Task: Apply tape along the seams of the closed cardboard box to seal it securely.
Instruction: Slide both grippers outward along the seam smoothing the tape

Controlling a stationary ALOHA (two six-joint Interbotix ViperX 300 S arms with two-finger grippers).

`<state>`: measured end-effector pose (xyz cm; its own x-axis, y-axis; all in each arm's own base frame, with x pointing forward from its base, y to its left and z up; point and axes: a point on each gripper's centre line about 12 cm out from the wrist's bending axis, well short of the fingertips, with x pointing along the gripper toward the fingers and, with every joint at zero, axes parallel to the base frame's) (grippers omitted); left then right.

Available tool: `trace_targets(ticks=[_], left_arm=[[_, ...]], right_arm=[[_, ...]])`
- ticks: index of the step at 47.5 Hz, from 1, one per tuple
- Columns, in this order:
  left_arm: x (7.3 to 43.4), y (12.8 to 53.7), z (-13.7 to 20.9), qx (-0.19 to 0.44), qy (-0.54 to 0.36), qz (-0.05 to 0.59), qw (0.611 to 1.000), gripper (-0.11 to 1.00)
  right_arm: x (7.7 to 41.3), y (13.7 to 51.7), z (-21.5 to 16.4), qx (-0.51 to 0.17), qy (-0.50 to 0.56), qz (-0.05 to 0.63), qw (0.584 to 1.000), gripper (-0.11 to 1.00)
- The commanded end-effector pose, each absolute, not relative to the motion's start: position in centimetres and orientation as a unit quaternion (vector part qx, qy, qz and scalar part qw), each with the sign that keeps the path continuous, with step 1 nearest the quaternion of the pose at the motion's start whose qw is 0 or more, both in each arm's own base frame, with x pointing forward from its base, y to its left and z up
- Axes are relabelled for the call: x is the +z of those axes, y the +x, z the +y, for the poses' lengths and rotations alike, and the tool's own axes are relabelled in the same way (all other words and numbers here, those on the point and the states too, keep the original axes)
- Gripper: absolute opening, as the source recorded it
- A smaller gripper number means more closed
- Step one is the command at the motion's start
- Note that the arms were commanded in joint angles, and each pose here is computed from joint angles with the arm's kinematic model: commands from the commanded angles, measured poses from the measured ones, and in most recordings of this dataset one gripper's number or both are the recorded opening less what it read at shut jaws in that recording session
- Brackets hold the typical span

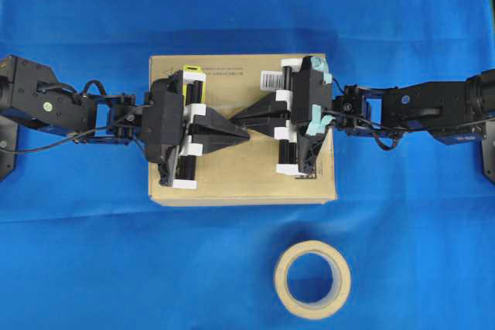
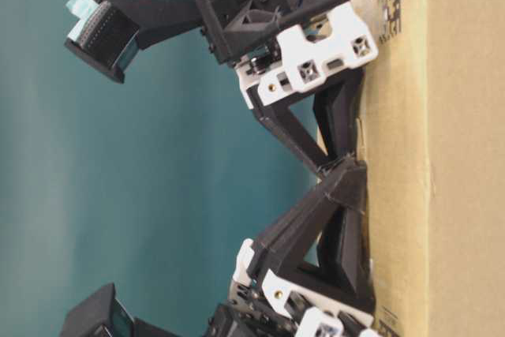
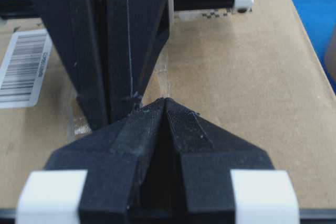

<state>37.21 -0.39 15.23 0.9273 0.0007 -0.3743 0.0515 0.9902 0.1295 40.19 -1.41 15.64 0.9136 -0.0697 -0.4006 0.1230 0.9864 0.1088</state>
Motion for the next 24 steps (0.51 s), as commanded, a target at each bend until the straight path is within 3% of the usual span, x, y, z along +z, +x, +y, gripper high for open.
trace_targets(ticks=[1,24], left_arm=[[15.5,36.9,-0.1,-0.008,0.069,0.184,0.981,0.0],[14.6,34.2,-1.1,-0.015,0.034,0.193,0.98,0.0]], right_arm=[[15.5,39.8,-0.8,-0.045,0.07,0.206,0.975,0.0],[13.9,37.0,1.5,-0.034,0.089,0.238,0.967,0.0]])
